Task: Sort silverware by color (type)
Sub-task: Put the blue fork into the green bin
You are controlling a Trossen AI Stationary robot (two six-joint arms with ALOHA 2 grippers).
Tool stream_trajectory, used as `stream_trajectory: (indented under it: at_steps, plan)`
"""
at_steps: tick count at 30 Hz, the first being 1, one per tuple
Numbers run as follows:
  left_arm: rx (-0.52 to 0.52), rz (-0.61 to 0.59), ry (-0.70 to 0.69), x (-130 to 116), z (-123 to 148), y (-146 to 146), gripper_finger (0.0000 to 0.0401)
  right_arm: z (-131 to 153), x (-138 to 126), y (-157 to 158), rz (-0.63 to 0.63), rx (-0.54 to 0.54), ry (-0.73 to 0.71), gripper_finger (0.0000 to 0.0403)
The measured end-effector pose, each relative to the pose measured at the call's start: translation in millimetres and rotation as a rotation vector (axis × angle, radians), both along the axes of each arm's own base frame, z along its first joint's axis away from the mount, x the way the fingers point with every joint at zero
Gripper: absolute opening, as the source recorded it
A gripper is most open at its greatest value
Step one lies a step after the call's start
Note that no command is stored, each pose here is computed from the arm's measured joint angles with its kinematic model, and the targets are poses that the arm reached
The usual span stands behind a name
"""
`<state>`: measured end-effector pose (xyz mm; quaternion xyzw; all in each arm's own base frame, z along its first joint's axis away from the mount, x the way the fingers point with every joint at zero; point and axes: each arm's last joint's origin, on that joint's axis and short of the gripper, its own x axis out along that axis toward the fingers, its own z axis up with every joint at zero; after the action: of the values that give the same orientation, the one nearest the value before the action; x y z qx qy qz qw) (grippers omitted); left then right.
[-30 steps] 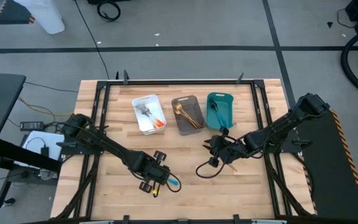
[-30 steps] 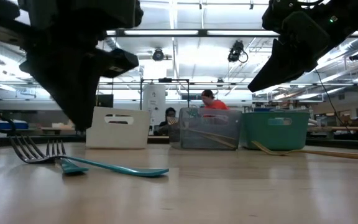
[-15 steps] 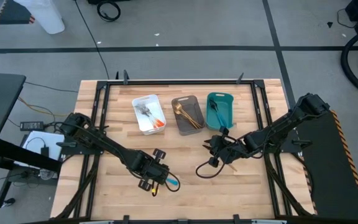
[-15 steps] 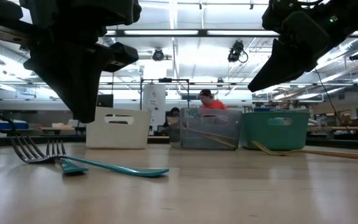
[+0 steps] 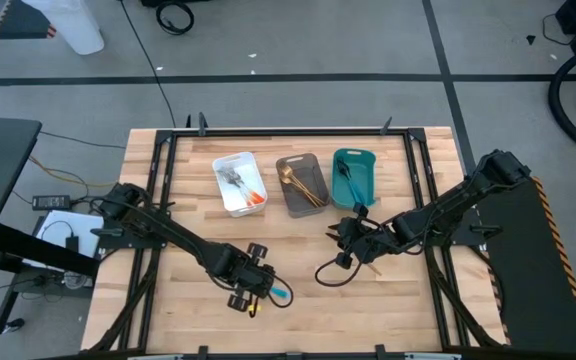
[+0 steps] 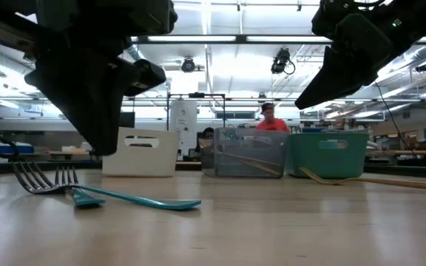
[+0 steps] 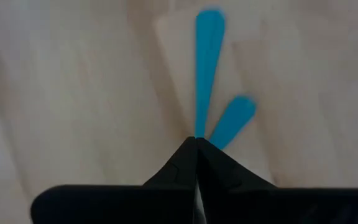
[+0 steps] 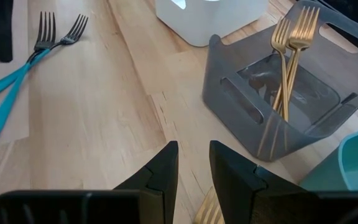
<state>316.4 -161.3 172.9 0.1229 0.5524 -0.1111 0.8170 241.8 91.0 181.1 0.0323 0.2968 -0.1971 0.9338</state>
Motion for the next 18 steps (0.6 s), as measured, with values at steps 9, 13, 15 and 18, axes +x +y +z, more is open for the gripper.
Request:
stream_trajectory:
  at_steps: [9, 13, 15, 18]
  plan:
    - [-0.001, 0.028, 0.027, 3, -13, -2, 0.0073, 0, 0, 0, 0.000, 0.002, -0.004, 0.0103]
    - [0.000, 0.028, 0.028, 3, -13, -1, 0.0096, 0, 0, 0, 0.000, 0.002, -0.004, 0.0103]
    - [0.001, 0.027, 0.030, 3, -13, -1, 0.0098, 0, 0, 0, 0.000, 0.002, -0.004, 0.0103]
    - [0.000, 0.027, 0.028, 3, -13, -1, 0.0096, 0, 0, 0, 0.000, 0.002, -0.005, 0.0103]
